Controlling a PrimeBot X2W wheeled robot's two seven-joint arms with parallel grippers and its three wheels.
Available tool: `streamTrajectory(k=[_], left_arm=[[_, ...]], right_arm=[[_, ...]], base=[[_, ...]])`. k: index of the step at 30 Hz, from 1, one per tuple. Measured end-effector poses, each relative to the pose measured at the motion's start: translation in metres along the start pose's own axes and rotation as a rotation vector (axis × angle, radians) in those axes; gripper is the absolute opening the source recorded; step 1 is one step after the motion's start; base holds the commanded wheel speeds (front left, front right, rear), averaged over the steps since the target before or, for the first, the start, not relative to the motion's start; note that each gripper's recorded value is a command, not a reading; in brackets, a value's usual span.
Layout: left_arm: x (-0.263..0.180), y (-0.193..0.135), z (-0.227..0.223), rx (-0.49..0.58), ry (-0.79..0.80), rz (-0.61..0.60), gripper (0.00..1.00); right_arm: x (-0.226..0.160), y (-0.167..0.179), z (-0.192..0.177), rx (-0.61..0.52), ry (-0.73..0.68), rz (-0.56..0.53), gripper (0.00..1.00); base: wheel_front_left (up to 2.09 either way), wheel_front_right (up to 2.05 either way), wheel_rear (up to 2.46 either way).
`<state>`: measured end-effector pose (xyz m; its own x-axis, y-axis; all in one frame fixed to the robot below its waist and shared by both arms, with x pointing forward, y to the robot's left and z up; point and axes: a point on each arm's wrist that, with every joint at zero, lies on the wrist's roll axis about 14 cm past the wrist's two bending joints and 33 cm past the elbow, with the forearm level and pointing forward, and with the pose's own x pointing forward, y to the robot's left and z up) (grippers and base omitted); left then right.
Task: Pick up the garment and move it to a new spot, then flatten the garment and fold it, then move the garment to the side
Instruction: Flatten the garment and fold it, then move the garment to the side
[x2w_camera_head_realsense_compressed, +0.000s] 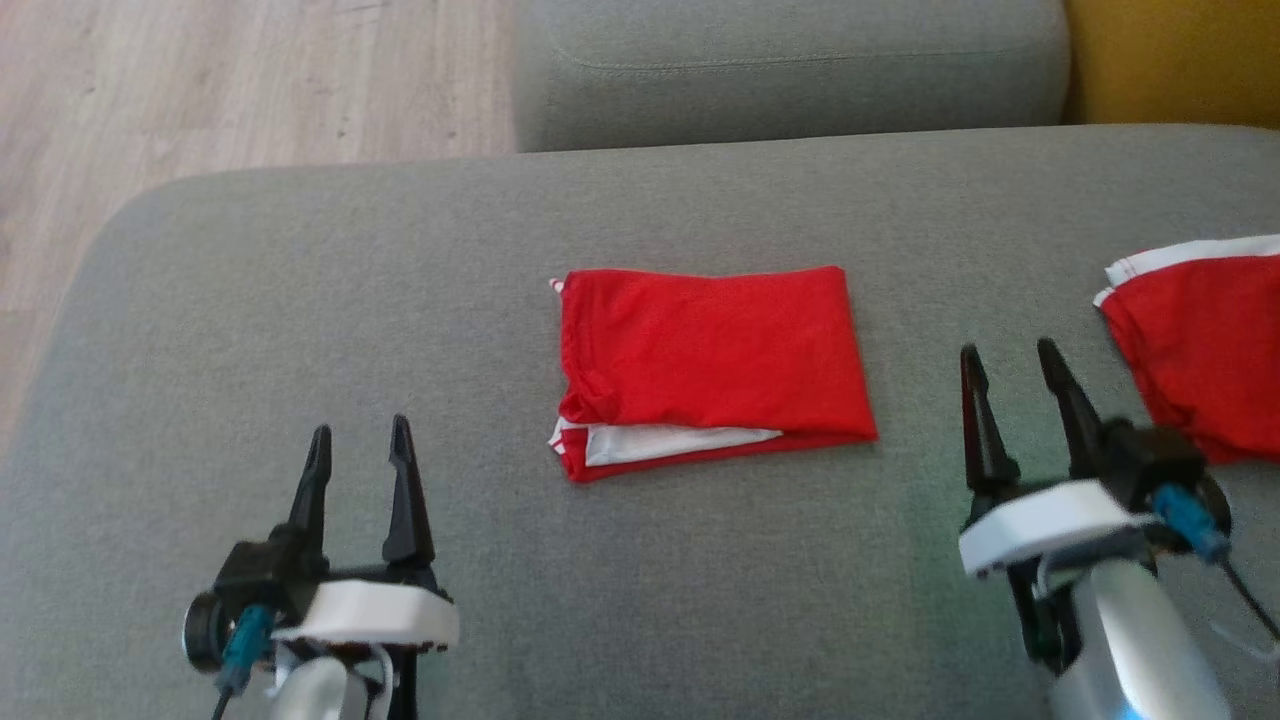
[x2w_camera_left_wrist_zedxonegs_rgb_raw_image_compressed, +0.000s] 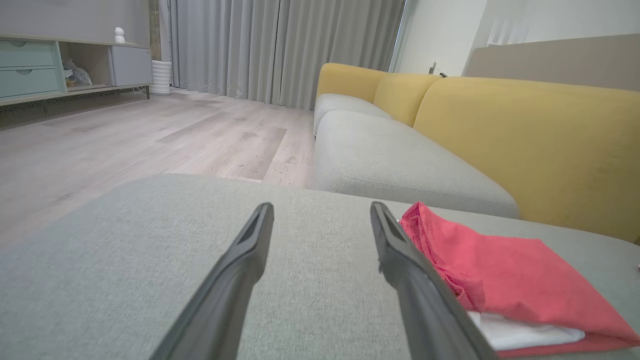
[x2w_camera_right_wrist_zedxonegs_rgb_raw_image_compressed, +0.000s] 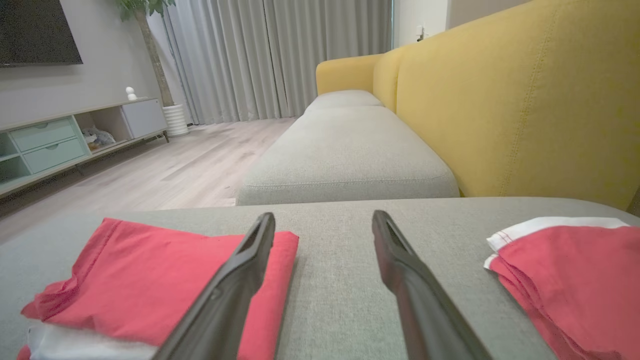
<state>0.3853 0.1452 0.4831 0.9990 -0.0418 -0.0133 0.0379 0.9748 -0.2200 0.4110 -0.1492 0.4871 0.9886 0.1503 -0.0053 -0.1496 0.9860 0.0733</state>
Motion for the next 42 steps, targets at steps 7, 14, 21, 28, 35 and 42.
streamTrajectory(k=[7,14,21,28,35,42], left_arm=[[-0.005,0.004,-0.018,0.012,0.053,0.011,1.00],[-0.002,0.009,-0.024,0.010,0.070,0.023,1.00],[0.017,0.008,-0.023,0.016,0.064,0.015,1.00],[0.015,0.024,-0.034,0.020,0.101,0.059,1.00],[0.013,0.037,-0.037,0.028,0.113,0.094,1.00],[0.015,0.035,-0.030,0.028,0.092,0.094,1.00]], right_arm=[[-0.024,-0.007,-0.021,0.041,0.048,-0.039,1.00],[-0.011,-0.001,-0.025,0.039,0.059,-0.016,1.00],[0.034,0.014,-0.047,0.045,0.182,0.040,1.00],[0.063,0.034,-0.087,0.093,0.348,0.083,1.00],[0.074,0.047,-0.126,0.092,0.524,0.114,1.00],[0.075,0.058,-0.124,0.051,0.545,0.164,0.00]], base=[[0.00,0.00,0.00],[0.00,0.00,0.00],[0.00,0.00,0.00],[0.00,0.00,0.00],[0.00,0.00,0.00],[0.00,0.00,0.00]])
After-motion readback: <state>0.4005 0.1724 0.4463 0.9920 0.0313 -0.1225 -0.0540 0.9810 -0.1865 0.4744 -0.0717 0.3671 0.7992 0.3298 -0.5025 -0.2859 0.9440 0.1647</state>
